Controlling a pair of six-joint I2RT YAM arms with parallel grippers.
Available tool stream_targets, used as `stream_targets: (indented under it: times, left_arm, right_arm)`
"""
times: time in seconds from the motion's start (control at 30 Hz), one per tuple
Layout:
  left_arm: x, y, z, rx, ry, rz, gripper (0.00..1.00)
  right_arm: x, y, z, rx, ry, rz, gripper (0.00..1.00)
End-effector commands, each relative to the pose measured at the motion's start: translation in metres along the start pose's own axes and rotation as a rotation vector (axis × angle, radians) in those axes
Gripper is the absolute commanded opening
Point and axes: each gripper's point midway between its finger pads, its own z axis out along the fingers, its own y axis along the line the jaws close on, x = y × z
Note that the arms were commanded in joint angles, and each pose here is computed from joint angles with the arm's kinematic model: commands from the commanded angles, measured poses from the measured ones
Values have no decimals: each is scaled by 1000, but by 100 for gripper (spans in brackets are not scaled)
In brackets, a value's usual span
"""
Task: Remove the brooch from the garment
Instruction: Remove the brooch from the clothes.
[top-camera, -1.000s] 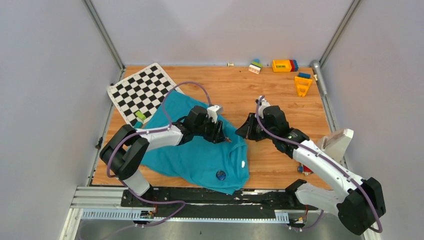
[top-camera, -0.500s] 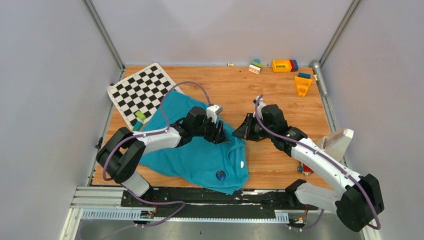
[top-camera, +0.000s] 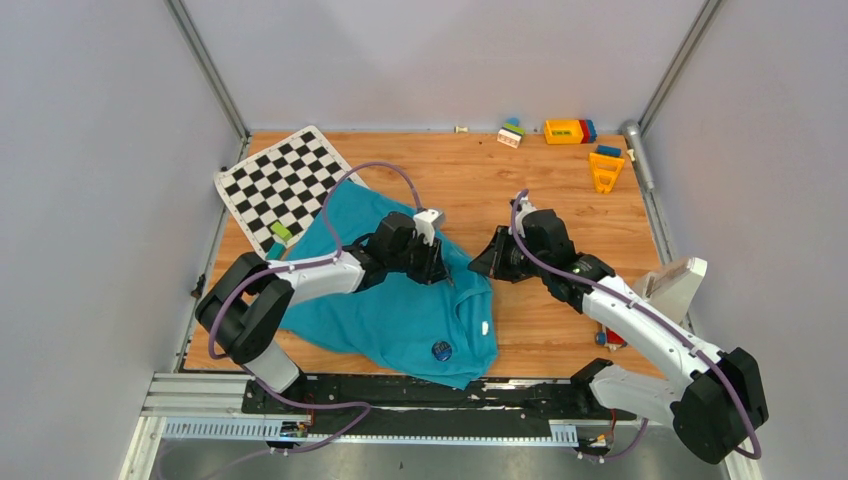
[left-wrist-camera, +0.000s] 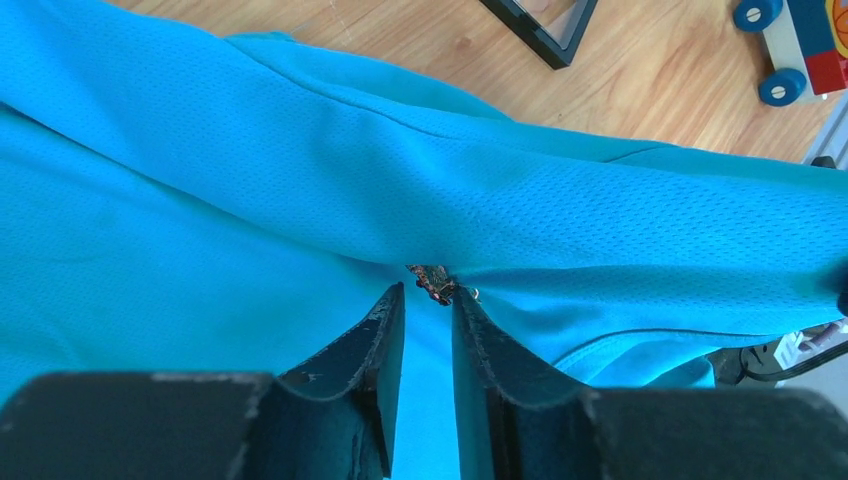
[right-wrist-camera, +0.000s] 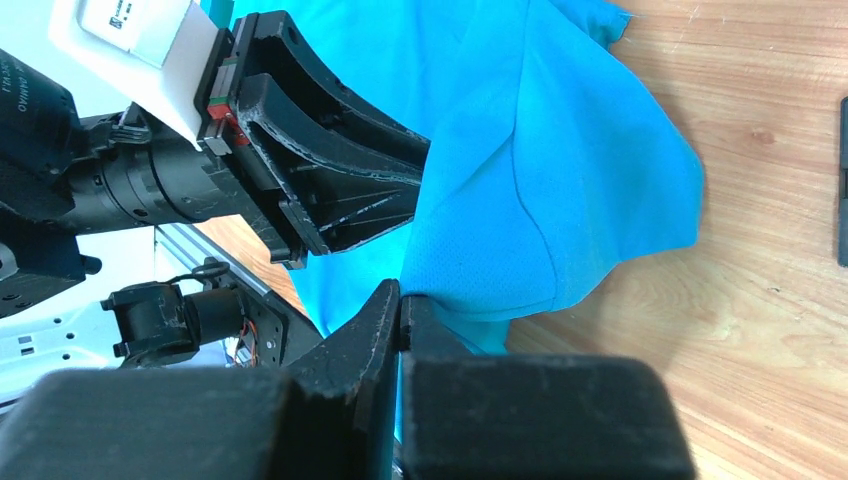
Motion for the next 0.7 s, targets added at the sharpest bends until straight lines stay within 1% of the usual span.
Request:
stream_targets:
  times: [0.0, 0.03, 0.07, 0.1, 0.2, 0.33, 0.57, 0.67]
  left_arm:
    - [-11, 3, 2, -31, -13, 11, 27]
    - [-9, 3, 3, -32, -7, 8, 25]
    - [-10, 4, 4, -32, -7, 8, 20]
    - [-10, 4, 4, -29, -4, 7, 18]
    - [-9, 4, 5, -28, -1, 7, 8]
    - [-8, 7, 5, -38, 5, 5, 0]
    - [-4, 15, 10, -59, 24, -5, 0]
    - [-3, 16, 11, -63, 30, -8, 0]
  right_arm:
    - [-18, 15, -7, -30, -60, -11, 0]
    - [-17, 14, -6, -27, -57, -9, 0]
    - [-17, 13, -5, -25, -56, -7, 0]
    - [-17, 12, -4, -20, -54, -6, 0]
    - [-16, 8, 0, -5, -49, -4, 0]
    - [-14, -3, 12, 37, -36, -4, 0]
    - [-9, -28, 28, 127, -23, 5, 0]
    - [-11, -40, 30, 175, -44, 2, 0]
